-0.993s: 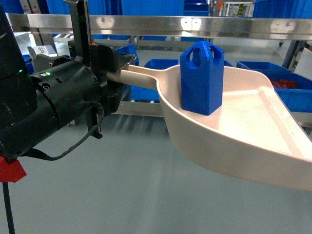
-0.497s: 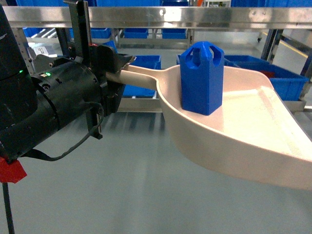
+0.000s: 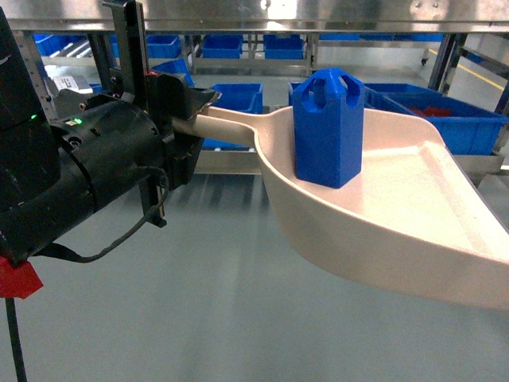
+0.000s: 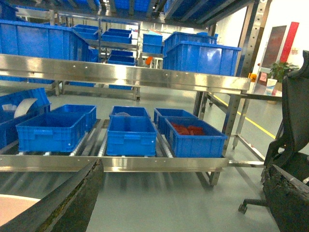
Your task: Place part in tray to right shelf
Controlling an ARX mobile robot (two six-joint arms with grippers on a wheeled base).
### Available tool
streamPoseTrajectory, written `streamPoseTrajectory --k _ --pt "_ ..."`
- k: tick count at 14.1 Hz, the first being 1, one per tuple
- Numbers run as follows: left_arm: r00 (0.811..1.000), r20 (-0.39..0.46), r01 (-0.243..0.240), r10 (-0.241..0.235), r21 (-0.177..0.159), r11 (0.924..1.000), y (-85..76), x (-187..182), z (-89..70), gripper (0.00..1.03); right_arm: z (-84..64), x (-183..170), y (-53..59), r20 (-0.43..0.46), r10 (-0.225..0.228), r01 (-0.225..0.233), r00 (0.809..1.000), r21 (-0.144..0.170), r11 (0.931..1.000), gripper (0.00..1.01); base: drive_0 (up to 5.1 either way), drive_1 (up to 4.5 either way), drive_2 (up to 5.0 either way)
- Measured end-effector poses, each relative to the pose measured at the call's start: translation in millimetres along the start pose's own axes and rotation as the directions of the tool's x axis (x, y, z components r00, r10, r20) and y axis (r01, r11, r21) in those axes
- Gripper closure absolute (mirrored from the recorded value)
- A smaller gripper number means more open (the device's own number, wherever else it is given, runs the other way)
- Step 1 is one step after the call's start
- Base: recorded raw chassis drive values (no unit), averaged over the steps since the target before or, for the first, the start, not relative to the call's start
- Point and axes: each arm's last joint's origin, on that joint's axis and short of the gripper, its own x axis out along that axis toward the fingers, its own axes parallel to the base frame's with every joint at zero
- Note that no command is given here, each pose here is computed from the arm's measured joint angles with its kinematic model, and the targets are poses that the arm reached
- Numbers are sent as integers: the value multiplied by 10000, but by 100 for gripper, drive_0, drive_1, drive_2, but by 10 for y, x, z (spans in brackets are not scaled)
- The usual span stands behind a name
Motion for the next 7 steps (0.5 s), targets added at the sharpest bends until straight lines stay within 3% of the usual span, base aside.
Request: streamPoseTrajectory --k 7 --pt "10000 0 -4 4 0 10000 0 0 0 90 -1 0 0 -7 1 -1 10000 -3 10000 3 -172 -172 -172"
